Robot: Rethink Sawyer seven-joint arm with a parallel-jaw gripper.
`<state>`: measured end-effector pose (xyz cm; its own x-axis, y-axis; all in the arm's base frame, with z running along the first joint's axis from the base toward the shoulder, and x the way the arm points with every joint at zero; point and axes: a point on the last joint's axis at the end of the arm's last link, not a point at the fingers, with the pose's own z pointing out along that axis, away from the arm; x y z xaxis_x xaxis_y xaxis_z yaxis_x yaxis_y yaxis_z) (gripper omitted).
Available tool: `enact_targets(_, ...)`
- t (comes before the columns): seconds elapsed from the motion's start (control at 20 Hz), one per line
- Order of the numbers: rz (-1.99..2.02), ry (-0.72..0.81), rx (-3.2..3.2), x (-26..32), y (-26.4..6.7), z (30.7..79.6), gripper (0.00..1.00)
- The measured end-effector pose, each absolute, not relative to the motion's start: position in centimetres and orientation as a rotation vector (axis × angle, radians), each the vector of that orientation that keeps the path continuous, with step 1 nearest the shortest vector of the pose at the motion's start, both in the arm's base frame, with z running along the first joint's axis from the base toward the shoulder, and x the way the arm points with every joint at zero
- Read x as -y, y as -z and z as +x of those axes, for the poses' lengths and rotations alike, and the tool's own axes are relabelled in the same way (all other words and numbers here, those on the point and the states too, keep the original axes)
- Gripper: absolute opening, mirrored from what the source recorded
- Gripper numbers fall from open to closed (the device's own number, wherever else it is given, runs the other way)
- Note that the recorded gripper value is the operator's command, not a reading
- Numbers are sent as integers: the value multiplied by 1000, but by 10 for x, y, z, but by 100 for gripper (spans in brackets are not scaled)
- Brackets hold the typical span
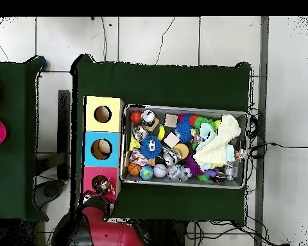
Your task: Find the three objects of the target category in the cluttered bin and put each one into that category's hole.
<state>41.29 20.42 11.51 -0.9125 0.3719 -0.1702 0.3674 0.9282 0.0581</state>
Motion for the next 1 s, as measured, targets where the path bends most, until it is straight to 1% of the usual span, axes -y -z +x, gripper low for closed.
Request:
enact_targets(0.45,589,-31,-2904,-217,-108,410,0)
enact_targets(1.0,627,-25,-2897,-216,-103,415,0)
